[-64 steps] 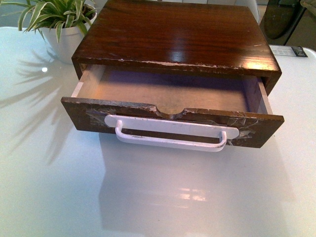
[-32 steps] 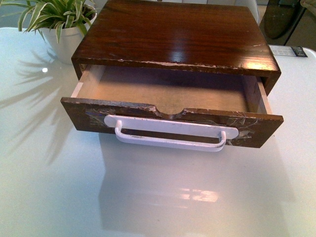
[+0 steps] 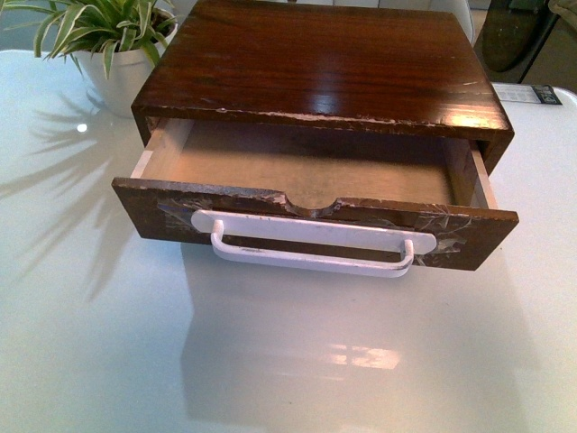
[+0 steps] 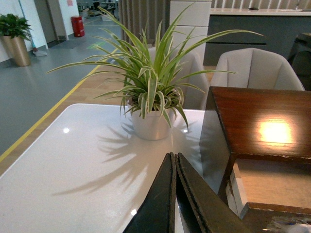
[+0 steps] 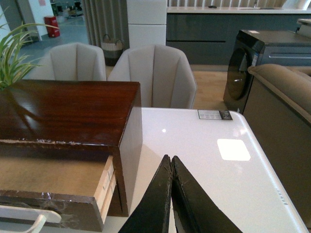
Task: Open drawer
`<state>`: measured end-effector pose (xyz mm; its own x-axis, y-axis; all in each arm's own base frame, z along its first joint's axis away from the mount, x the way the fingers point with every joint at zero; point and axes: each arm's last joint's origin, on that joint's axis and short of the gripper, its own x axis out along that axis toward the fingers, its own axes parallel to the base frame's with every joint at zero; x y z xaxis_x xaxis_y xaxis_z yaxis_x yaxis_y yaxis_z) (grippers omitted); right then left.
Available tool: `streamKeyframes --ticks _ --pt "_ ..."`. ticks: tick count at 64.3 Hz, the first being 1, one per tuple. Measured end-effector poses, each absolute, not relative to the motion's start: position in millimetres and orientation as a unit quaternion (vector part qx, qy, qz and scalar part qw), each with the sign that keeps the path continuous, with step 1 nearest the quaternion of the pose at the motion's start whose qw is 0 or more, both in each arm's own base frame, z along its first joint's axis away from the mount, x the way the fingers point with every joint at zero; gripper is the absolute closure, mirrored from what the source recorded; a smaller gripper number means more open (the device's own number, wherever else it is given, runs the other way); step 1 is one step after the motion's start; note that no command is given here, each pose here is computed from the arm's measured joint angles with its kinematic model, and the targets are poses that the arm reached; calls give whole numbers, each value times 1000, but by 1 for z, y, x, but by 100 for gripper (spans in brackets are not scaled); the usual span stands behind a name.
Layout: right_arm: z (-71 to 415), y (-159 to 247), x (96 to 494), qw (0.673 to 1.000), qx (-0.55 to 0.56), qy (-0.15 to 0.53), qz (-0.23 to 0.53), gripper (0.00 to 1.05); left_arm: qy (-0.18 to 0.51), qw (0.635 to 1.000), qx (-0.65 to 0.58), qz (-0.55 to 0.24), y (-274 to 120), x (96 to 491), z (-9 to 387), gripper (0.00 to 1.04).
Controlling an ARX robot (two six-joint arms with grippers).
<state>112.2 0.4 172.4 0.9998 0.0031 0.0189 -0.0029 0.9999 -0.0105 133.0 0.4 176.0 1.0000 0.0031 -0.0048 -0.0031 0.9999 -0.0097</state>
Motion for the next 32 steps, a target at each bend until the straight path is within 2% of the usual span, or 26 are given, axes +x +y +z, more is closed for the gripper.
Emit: streamKeyframes --ticks 18,32 --pt "167 0 102 1000 -5 8 2 103 -7 1000 -4 1 0 123 171 103" --pt "169 0 97 1000 -5 -6 1 103 -7 1000 -4 1 0 116 171 103"
